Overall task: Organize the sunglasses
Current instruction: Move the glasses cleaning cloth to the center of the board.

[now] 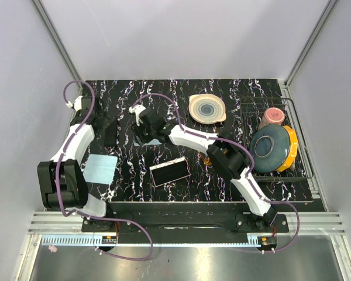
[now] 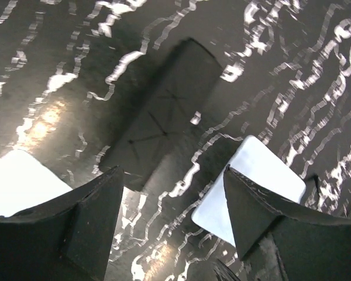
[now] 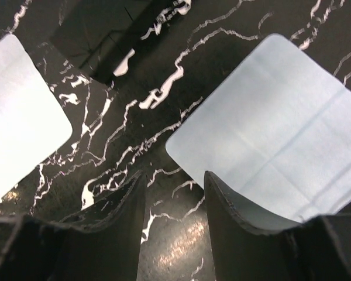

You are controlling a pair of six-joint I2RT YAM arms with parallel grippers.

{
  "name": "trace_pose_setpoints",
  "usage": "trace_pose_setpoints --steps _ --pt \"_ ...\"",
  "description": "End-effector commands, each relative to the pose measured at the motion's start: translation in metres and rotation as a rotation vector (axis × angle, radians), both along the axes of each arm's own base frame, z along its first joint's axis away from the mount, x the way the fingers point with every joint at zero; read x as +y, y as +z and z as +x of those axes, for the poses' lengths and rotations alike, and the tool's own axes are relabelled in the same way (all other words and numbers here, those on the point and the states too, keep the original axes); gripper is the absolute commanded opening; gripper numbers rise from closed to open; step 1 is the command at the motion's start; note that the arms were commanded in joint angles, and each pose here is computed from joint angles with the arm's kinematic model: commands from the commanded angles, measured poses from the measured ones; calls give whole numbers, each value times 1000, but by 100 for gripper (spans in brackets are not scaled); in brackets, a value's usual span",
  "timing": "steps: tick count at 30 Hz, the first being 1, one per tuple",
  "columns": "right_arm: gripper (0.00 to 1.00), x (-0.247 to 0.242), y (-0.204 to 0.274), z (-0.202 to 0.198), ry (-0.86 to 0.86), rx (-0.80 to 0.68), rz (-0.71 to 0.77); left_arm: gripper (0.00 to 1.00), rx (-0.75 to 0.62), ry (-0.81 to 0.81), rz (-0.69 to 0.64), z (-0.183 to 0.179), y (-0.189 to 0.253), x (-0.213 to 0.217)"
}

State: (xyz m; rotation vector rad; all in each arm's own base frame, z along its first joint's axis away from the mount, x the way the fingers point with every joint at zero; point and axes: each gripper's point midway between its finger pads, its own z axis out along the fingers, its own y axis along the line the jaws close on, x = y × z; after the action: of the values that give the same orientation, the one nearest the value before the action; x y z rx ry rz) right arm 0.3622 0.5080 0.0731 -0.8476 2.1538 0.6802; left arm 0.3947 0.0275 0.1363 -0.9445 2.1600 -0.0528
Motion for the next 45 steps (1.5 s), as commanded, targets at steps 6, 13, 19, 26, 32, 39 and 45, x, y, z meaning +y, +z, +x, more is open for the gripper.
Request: trace_pose_setpoints --steps 6,13,19,26,32,39,45 --pt "50 36 -14 -1 84 -63 33 74 -14 124 -35 -13 3 35" --pt "52 37 -42 -1 94 -73 -30 79 -10 147 -48 -11 -3 41" --pt "50 33 -53 0 83 -92 -87 80 -3 142 -49 -10 -5 41" --pt "40 23 -66 7 41 -120 -167 80 -4 141 -49 -9 -4 44" --pt "23 21 -74 4 63 -124 -202 80 0 135 -52 -9 -5 45" --pt "0 24 -58 -3 91 -127 -170 80 2 116 -65 -7 -7 42" --pt "0 21 -42 -19 165 -113 -141 80 5 102 -67 -7 -9 40"
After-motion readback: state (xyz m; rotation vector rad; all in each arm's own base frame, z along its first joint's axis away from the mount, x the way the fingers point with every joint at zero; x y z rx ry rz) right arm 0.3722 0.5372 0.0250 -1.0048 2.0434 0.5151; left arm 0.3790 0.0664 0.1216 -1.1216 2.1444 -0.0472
